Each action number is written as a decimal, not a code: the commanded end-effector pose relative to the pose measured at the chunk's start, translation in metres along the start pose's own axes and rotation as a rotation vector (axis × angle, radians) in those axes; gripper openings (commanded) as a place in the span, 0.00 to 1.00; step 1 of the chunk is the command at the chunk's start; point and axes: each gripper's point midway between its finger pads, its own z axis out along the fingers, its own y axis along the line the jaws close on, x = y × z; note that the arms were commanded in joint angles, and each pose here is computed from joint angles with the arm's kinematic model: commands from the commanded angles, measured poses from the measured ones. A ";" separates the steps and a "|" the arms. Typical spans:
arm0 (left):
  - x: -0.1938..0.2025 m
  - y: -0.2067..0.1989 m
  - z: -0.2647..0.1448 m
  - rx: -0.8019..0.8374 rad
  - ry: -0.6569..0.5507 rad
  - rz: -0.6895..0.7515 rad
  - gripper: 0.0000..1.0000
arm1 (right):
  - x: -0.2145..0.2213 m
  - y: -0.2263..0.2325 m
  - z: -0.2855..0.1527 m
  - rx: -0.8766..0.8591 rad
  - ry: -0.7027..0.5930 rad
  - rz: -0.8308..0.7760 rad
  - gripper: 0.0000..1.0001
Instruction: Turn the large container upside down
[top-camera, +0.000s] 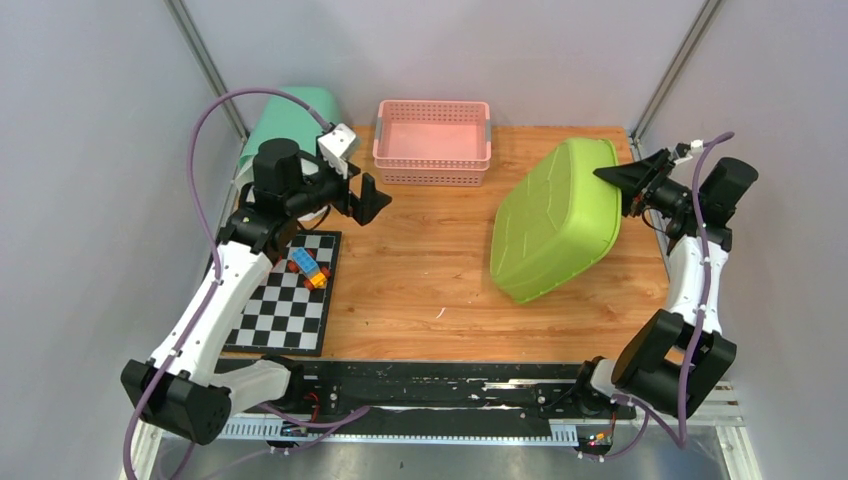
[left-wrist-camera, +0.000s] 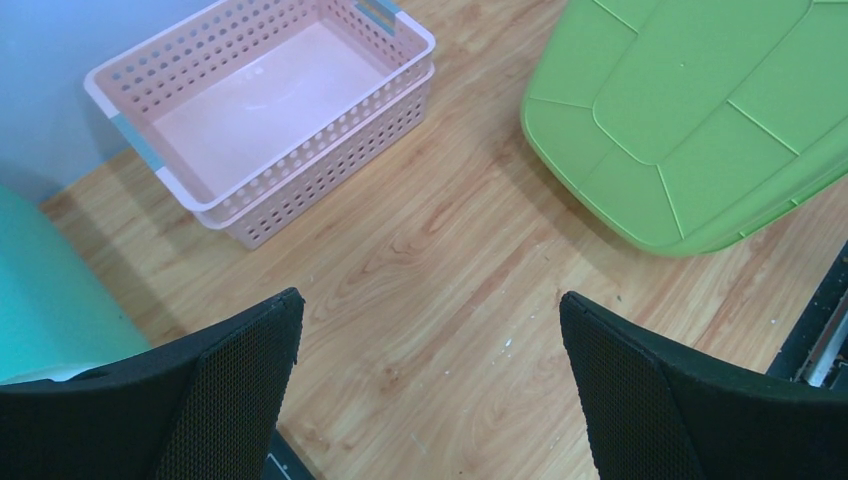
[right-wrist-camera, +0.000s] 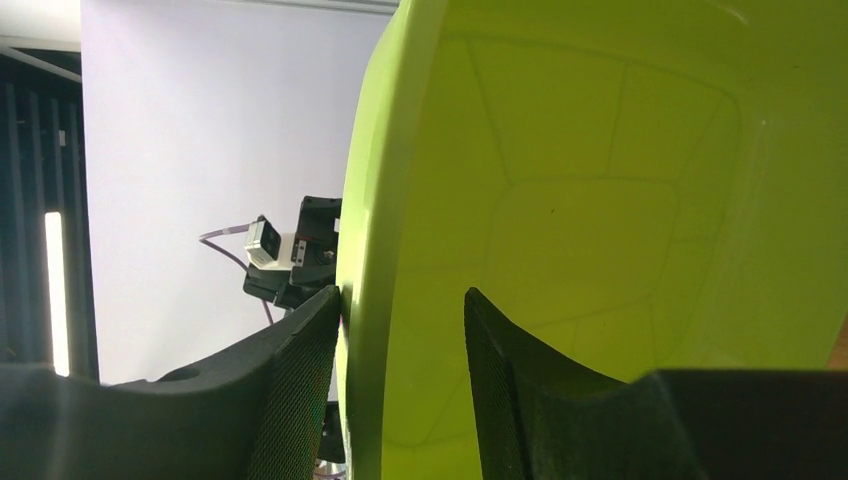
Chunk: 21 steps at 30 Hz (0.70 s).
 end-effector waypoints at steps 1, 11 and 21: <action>-0.004 -0.004 0.015 0.005 -0.002 0.014 1.00 | -0.005 -0.006 -0.008 0.005 -0.008 0.011 0.51; 0.005 -0.018 0.030 0.031 0.042 0.046 1.00 | -0.001 0.006 -0.013 -0.012 -0.004 -0.009 0.63; 0.006 -0.021 0.032 0.037 0.054 0.057 1.00 | -0.003 0.011 -0.014 -0.001 0.009 -0.025 0.74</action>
